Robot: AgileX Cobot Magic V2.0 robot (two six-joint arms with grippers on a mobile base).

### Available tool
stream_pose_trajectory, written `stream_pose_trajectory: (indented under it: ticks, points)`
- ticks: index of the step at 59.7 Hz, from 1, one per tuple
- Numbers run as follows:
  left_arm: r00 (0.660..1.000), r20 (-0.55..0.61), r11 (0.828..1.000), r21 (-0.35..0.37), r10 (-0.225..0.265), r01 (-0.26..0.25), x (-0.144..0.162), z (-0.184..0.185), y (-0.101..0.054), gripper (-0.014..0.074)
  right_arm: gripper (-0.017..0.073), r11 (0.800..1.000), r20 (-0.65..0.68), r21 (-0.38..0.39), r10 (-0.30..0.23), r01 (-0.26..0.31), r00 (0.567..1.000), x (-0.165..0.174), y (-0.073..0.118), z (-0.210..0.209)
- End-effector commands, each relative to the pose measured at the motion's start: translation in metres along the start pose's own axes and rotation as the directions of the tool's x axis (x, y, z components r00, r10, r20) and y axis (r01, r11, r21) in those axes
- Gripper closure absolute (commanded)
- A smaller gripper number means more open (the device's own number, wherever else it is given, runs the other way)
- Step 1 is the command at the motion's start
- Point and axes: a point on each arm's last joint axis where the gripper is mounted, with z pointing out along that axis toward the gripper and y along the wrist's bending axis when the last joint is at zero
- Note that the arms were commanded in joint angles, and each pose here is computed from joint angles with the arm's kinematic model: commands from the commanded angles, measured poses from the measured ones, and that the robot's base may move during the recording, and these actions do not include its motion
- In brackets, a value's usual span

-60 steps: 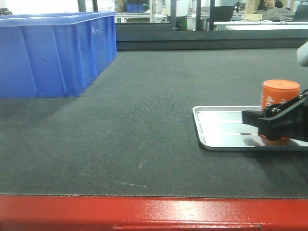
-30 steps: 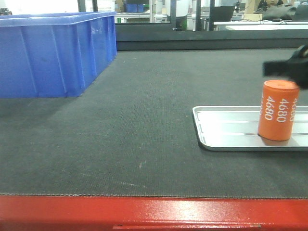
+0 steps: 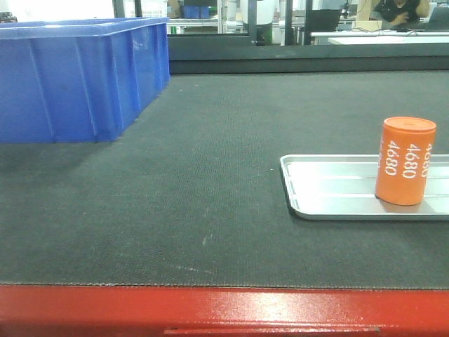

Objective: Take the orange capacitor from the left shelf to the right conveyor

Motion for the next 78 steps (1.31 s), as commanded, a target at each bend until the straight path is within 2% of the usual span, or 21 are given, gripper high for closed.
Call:
stream_pose_trajectory:
  ticks: [1, 47, 52, 58, 62, 67, 78]
  points:
    - [0.994, 0.105, 1.000, -0.003, -0.004, 0.004, -0.010, -0.002, 0.000, 0.0720, 0.0511, 1.000, 0.078, -0.008, 0.000, 0.001, 0.997, -0.011, 0.001, -0.011]
    - [0.994, 0.105, 1.000, -0.003, -0.004, 0.004, -0.010, -0.002, 0.000, 0.0720, 0.0504, 1.000, 0.101, -0.011, 0.000, 0.001, 0.995, -0.011, 0.001, -0.016]
    - [0.994, 0.105, 1.000, -0.003, -0.004, 0.004, -0.010, -0.002, 0.000, 0.0720, 0.0504, 0.999, 0.192, -0.044, 0.001, 0.007, 0.981, -0.019, 0.004, -0.017]
    - [0.994, 0.105, 1.000, -0.003, -0.004, 0.004, -0.010, -0.002, 0.000, 0.0720, 0.0504, 0.997, 0.301, -0.061, -0.028, 0.049, 0.953, -0.030, 0.007, -0.020]
    - [0.994, 0.105, 1.000, -0.003, -0.004, 0.004, -0.010, -0.002, 0.000, 0.0720, 0.0504, 0.998, 0.343, -0.047, -0.029, 0.048, 0.939, -0.035, 0.006, -0.021]
    - [0.994, 0.105, 1.000, -0.003, -0.004, 0.004, -0.010, -0.002, 0.000, 0.0720, 0.0504, 1.000, 0.336, -0.004, -0.025, 0.028, 0.941, -0.034, 0.003, -0.021]
    - [0.994, 0.105, 1.000, -0.003, -0.004, 0.004, -0.010, -0.002, 0.000, 0.0720, 0.0504, 0.994, 0.247, 0.083, -0.089, 0.070, 0.965, -0.025, -0.003, -0.024]
